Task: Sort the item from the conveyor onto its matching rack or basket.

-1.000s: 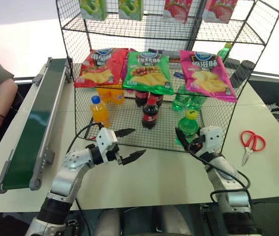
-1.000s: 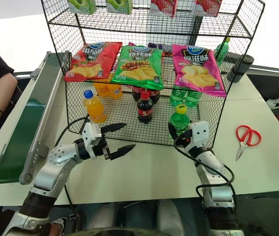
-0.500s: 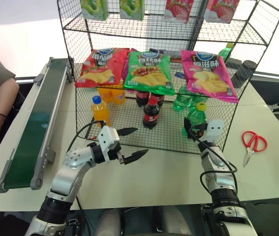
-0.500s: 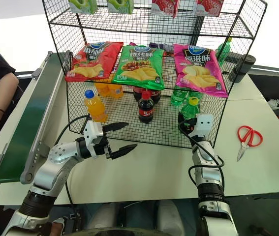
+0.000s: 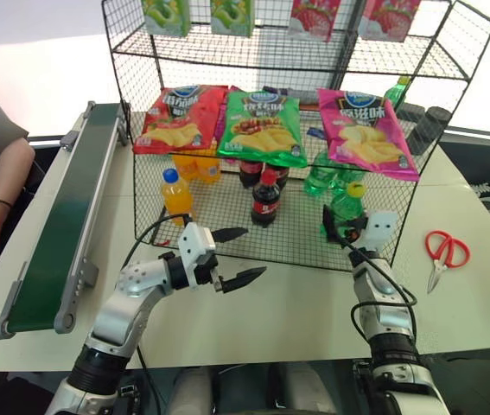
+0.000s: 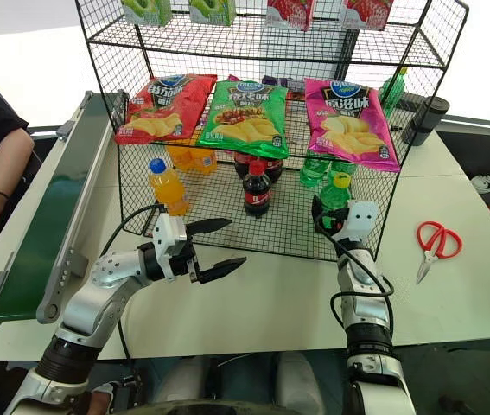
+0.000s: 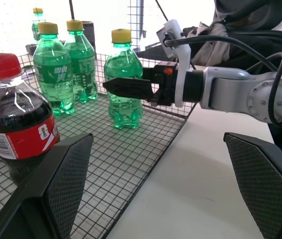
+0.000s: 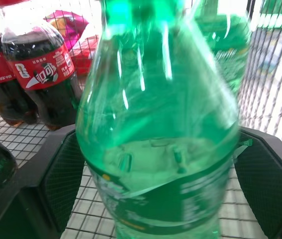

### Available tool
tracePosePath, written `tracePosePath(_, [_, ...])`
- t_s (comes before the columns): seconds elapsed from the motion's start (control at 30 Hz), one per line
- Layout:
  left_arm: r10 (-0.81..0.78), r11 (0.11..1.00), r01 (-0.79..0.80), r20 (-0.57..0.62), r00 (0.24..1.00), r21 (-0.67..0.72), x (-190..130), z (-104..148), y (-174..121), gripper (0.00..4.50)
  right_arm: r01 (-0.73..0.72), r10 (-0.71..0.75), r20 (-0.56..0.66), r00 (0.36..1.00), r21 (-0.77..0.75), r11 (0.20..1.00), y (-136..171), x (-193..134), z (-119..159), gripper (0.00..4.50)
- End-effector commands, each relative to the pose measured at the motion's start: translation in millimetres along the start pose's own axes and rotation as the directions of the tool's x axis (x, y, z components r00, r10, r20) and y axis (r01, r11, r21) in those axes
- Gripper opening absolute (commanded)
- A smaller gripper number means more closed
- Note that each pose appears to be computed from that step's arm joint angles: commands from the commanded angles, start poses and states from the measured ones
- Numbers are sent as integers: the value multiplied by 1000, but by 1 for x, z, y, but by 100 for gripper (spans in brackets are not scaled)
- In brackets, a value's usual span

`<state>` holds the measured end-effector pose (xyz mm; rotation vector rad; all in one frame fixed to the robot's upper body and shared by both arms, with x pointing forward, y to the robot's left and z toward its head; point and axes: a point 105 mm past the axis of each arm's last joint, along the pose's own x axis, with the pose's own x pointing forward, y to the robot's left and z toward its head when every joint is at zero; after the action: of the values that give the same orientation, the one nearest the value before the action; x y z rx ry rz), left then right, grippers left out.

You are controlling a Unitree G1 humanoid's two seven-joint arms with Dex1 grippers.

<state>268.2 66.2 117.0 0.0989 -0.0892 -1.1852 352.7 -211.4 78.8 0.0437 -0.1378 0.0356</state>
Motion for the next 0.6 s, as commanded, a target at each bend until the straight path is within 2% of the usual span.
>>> tracePosePath(0.03, [3,1000,-4,34,999,28,-1,11,-2,450,-3,9,92,996,-65,998,-2,-6,29,446])
tracePosePath(0.23, [93,995,-93,15,996,21,-6,7,11,450,-61,77,102,992,-149,987,5,-27,45,446])
tracePosePath(0.37, [195,980,-195,-15,981,32,-21,3,31,450,-173,192,88,977,-191,966,17,-42,59,446])
tracePosePath(0.6, [358,934,-351,-157,920,73,-77,-15,64,450,-398,407,4,913,-207,894,25,-71,78,446])
